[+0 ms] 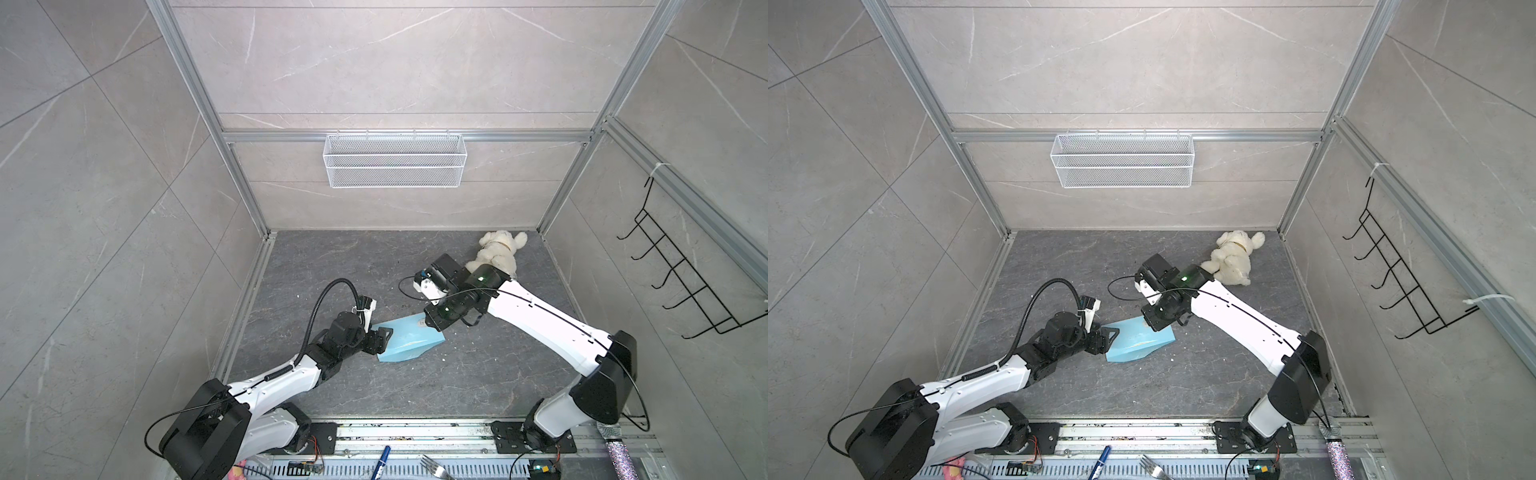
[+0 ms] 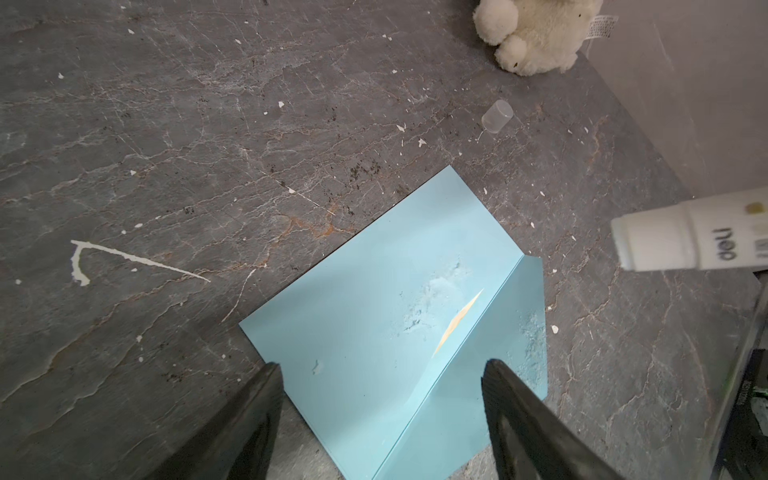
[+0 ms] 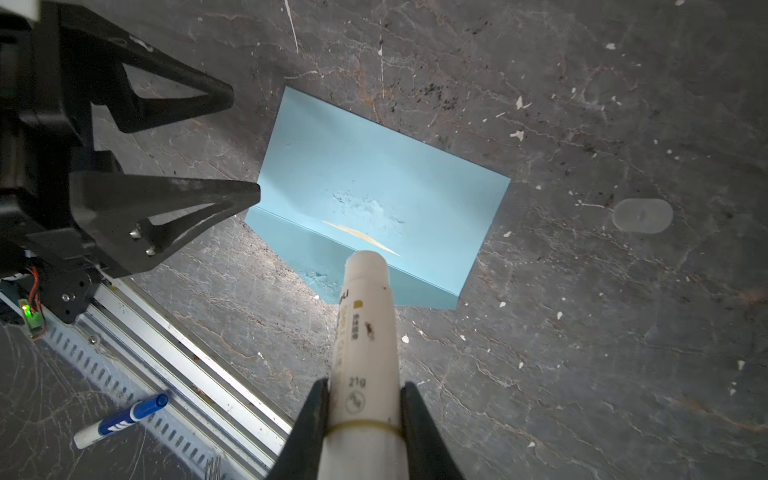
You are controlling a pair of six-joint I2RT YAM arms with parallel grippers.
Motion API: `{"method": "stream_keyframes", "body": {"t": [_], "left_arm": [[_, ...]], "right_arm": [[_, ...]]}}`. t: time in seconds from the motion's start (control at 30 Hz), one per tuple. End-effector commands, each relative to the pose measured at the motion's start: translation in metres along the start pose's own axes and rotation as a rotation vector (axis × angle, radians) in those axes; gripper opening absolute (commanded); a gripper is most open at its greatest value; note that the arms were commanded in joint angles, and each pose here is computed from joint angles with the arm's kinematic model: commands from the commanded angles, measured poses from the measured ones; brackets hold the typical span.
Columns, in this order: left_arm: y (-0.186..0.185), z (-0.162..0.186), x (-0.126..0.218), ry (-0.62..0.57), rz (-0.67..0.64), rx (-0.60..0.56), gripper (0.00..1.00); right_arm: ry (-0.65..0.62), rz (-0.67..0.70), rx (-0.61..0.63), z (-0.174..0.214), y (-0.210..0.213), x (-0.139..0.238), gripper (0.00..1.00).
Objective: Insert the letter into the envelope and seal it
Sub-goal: 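Bring the glue stick over the envelope with the right gripper while the left holds it, then press the glue stick onto the envelope with the right gripper while the left steadies it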
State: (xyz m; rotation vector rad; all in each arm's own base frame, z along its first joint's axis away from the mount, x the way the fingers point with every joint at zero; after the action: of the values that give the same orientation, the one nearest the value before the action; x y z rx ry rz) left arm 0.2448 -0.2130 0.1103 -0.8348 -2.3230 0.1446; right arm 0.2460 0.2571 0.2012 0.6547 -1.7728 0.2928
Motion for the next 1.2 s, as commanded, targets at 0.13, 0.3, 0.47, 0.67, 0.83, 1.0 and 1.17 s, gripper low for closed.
{"method": "stream_keyframes", "body": {"t": [0.13, 0.3, 0.47, 0.67, 0.83, 1.0, 1.17], "left_arm": [[0.004, -0.003, -0.002, -0.028, 0.036, 0.075, 0.63], [0.006, 0.005, -0.008, 0.008, 0.043, 0.107, 0.52], [0.01, 0.012, -0.011, 0.023, 0.036, 0.136, 0.43], [0.013, 0.019, -0.016, 0.046, 0.032, 0.171, 0.32], [0.012, 0.023, -0.023, 0.067, 0.052, 0.197, 0.26], [0.01, 0.028, -0.03, 0.1, 0.072, 0.221, 0.16], [0.011, 0.033, -0.036, 0.122, 0.076, 0.236, 0.11]], "right_arm": [[0.15, 0.029, 0.068, -0.005, 0.011, -0.023, 0.0], [0.212, 0.033, 0.076, -0.011, 0.016, -0.037, 0.0], [0.257, 0.044, 0.087, -0.018, 0.02, -0.054, 0.0], [0.332, 0.063, 0.104, -0.022, 0.024, -0.075, 0.0], [0.37, 0.09, 0.112, -0.026, 0.025, -0.089, 0.0], [0.398, 0.114, 0.124, -0.029, 0.027, -0.098, 0.0], [0.417, 0.14, 0.135, -0.031, 0.027, -0.103, 0.0]]}}
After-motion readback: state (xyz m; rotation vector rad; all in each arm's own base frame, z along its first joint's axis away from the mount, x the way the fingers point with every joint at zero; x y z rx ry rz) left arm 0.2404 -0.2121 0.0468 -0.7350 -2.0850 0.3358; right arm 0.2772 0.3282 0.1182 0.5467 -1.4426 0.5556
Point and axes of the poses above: each gripper's point midway between its finger pads, its own x axis back along the fingers, its own y axis along the line the jaws close on, z = x × y, the point moved 2 cm from there along x, back along the fingers, and after that the axes turned 4 degrees about -x, right-handed, at the moved point
